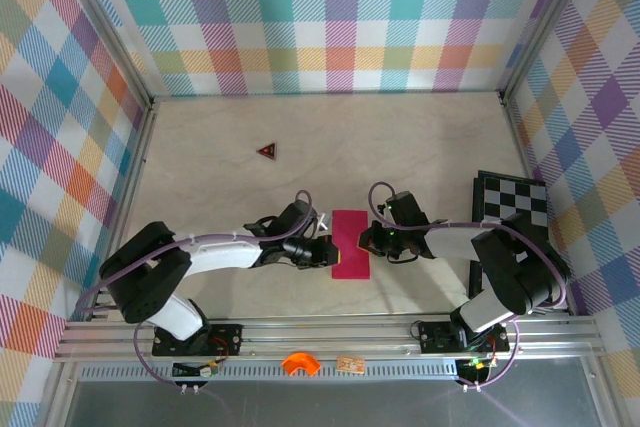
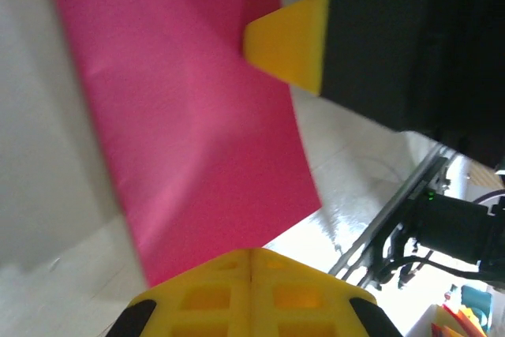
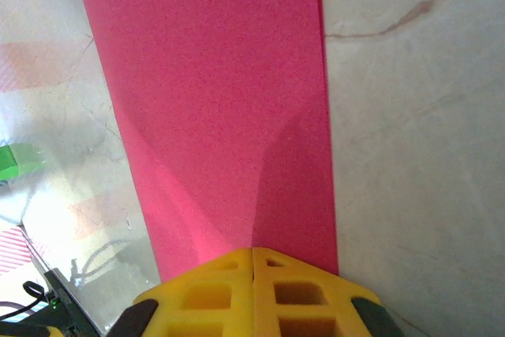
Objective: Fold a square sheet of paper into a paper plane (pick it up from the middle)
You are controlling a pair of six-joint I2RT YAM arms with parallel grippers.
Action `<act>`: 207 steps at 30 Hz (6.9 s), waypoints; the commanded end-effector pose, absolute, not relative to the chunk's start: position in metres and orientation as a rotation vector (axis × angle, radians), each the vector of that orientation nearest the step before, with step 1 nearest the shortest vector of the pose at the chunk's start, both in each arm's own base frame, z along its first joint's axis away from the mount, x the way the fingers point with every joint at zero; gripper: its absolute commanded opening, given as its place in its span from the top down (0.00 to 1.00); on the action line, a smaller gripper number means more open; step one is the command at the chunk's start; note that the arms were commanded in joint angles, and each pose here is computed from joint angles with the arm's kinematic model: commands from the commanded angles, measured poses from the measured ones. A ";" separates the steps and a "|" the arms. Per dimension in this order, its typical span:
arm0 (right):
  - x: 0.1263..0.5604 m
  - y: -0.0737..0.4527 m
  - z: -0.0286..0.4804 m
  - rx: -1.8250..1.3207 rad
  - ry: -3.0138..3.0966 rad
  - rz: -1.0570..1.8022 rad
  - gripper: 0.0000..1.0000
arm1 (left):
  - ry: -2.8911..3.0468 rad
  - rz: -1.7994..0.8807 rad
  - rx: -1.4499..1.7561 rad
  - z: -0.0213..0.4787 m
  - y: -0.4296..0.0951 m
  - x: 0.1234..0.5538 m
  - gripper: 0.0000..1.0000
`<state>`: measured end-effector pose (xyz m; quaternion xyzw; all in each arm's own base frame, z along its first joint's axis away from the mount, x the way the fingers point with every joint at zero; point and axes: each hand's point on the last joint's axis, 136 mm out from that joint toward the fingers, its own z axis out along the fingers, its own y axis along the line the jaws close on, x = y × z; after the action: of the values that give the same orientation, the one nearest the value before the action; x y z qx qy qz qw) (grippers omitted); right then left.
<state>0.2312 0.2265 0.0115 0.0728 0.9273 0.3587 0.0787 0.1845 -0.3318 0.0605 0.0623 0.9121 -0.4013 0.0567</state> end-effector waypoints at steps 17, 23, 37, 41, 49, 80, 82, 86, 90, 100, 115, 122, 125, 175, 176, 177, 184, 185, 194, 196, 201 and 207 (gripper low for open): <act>0.198 0.185 -0.031 0.352 2.969 0.784 1.00 | 3.014 -1.078 0.248 -0.007 -0.294 0.126 1.00; 0.199 0.185 -0.030 0.352 2.967 0.787 1.00 | 2.933 -1.102 0.288 0.019 -0.301 0.136 1.00; 0.197 0.184 -0.028 0.360 2.962 0.788 1.00 | 2.813 -1.250 0.226 0.037 -0.358 0.183 1.00; 0.197 0.183 -0.028 0.353 2.961 0.781 1.00 | 2.869 -1.231 0.226 0.016 -0.349 0.172 1.00; 0.196 0.182 -0.031 0.363 2.967 0.775 1.00 | 3.047 -1.098 0.301 -0.011 -0.297 0.122 1.00; 0.195 0.183 0.047 0.438 2.814 0.922 0.76 | 2.684 -1.206 0.082 0.083 -0.333 0.302 0.97; 0.186 0.184 0.045 0.476 2.803 0.990 0.74 | 2.701 -1.213 0.081 0.077 -0.340 0.310 0.97; 0.174 0.179 0.041 0.545 2.777 1.038 0.72 | 2.727 -1.187 0.070 0.063 -0.347 0.323 0.98; 0.170 0.183 0.050 0.536 2.759 1.109 0.71 | 2.762 -1.168 0.067 0.049 -0.350 0.327 0.99; 0.155 0.205 0.060 0.435 2.814 1.321 0.56 | 2.805 -1.136 0.026 0.027 -0.346 0.327 1.00; 0.156 0.217 0.045 0.425 2.921 1.350 0.48 | 2.852 -1.173 -0.044 -0.001 -0.329 0.307 1.00; 0.168 0.225 0.050 0.405 2.867 1.397 0.49 | 2.848 -1.189 -0.022 0.003 -0.331 0.307 1.00; 0.178 0.227 0.051 0.399 2.842 1.377 0.52 | 2.853 -1.194 -0.011 0.004 -0.332 0.307 1.00; 0.267 0.256 0.044 0.464 2.664 1.419 0.89 | 2.284 -0.879 0.411 0.161 -0.292 0.261 0.65; 0.264 0.254 0.043 0.452 2.679 1.401 0.88 | 2.279 -0.862 0.441 0.159 -0.295 0.256 0.65; 0.262 0.253 0.044 0.433 2.689 1.386 0.87 | 2.280 -0.857 0.465 0.157 -0.297 0.251 0.65; 0.256 0.253 0.055 0.279 2.679 1.423 0.88 | 2.290 -0.659 0.737 0.129 -0.318 0.208 0.62; 0.256 0.252 0.056 0.270 2.678 1.427 0.89 | 2.285 -0.633 0.773 0.126 -0.321 0.203 0.60; 0.258 0.253 0.057 0.254 2.688 1.417 0.93 | 2.199 -0.250 1.115 0.092 -0.347 0.172 0.40; 0.258 0.253 0.056 0.262 2.693 1.417 0.93 | 2.169 -0.166 1.164 0.087 -0.351 0.170 0.35; 0.258 0.250 0.054 0.280 2.697 1.391 0.94 | 2.076 0.012 1.211 0.083 -0.358 0.171 0.26; 0.259 0.251 0.055 0.280 2.694 1.398 0.94 | 2.027 0.193 1.202 0.079 -0.353 0.182 0.24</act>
<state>0.2527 0.2494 0.0456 0.1014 0.8860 0.4511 0.0350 0.1694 -0.3605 0.0717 0.4695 0.8076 0.0167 0.3566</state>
